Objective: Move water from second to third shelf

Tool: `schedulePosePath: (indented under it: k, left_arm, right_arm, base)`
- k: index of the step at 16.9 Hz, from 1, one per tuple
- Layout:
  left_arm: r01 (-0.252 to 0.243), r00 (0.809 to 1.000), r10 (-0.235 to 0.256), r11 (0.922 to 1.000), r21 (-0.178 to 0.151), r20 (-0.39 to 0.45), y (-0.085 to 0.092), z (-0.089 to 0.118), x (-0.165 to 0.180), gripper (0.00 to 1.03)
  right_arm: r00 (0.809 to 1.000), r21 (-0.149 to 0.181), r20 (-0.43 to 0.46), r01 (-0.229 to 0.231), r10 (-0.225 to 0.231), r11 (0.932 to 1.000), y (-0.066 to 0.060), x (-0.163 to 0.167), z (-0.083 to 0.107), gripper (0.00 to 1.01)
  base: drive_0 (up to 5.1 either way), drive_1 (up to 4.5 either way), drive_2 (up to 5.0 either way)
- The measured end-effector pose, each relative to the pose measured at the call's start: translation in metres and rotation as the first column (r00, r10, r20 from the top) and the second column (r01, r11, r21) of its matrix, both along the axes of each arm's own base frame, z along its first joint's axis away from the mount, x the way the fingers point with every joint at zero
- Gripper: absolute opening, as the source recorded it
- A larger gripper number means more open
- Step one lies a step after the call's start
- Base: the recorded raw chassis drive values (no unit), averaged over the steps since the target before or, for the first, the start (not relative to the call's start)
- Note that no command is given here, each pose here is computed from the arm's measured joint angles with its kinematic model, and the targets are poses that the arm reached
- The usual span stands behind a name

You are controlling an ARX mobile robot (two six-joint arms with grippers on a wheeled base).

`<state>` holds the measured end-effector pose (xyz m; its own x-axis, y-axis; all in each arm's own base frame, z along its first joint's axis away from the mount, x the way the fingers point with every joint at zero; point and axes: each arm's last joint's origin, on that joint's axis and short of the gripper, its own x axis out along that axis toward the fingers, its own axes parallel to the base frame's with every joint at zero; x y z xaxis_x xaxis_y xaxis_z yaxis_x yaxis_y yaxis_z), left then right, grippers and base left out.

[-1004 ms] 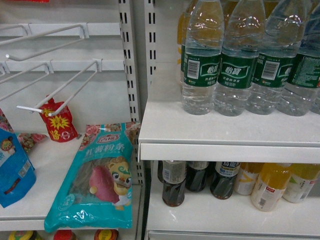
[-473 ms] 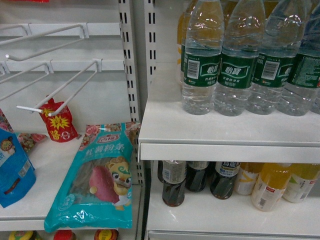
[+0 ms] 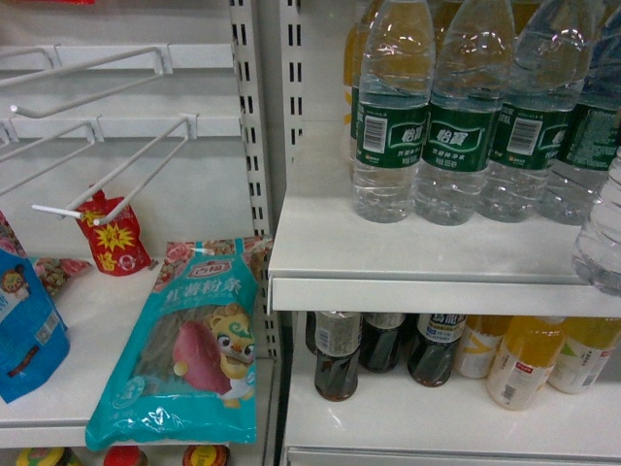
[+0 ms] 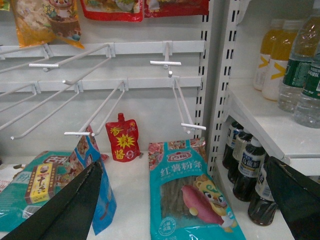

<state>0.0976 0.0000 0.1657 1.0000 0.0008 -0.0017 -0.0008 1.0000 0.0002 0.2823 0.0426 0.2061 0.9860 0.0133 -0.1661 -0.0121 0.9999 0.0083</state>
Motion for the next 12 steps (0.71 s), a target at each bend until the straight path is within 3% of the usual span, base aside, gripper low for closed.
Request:
schedulePosePath:
  k: [2,7,12]
  left_arm:
    - [0.0,1.0,0.0,1.0,0.0,0.0,0.0,0.0,0.0,0.98]
    - [0.0,1.0,0.0,1.0,0.0,0.0,0.0,0.0,0.0,0.98]
    - [0.0,1.0,0.0,1.0,0.0,0.0,0.0,0.0,0.0,0.98]
  right_arm:
    - [1.0,0.013,-0.008,0.012,-0.012,0.9998,0.006,0.014,0.005,0.43]
    - [0.998,-0.001,-0.053,0.027,-0.027,0.9996,0.022,0.032,0.001,0.43]
    - [0.994,-0.02,-0.088,0.07,-0.071,0.9974,0.019,0.047,-0.009,0.43]
  base:
    - [0.0,0.0,0.0]
    - [0.0,0.0,0.0]
    - [0.0,0.0,0.0]
